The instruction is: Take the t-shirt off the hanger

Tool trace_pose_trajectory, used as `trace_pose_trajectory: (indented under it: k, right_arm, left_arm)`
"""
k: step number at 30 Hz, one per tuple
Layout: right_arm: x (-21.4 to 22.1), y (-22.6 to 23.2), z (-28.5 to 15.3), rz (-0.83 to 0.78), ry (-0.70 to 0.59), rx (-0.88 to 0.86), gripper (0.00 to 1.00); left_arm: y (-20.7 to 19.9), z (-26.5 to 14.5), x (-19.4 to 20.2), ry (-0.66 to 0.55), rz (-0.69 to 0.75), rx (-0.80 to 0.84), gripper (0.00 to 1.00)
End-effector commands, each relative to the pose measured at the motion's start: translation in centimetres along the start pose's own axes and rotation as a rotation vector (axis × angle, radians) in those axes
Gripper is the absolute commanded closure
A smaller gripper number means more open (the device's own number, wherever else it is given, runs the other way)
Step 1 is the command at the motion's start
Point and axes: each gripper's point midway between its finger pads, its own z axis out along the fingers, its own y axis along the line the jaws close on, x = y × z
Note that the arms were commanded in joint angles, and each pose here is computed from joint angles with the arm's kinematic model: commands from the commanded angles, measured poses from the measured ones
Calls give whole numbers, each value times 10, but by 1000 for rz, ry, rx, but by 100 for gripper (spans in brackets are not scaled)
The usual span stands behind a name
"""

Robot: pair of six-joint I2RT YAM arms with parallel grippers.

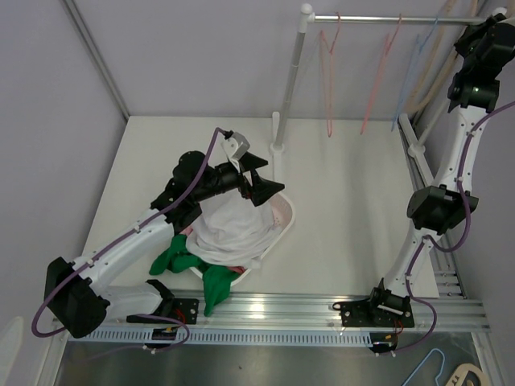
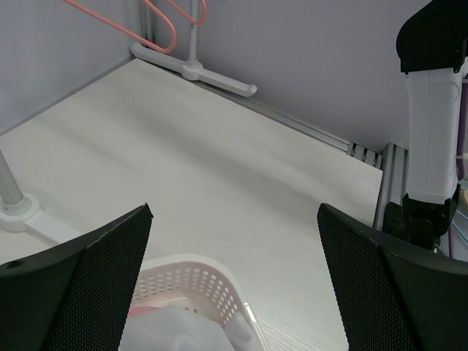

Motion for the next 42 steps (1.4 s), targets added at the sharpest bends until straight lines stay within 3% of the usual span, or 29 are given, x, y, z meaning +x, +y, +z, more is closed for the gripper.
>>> trace_pose_trajectory:
  k: [1, 11, 22, 33, 42]
  right_arm:
    - [74, -24, 30, 49, 108, 16, 100]
    - [137, -46, 12, 94, 342, 17, 100]
    - [126, -52, -13, -18, 400, 31, 100]
    - [78, -44, -63, -92, 338, 48, 100]
    - [49, -16, -60, -123, 273, -48, 100]
  left_arm:
    - [3, -4, -11, -43, 32, -13, 0]
    - [2, -6, -1, -35, 22, -6, 1]
    - [2, -8, 4, -34, 30, -2, 0]
    - [-2, -10, 7, -30, 20, 15, 0]
    - [-4, -12, 8, -27, 15, 21, 0]
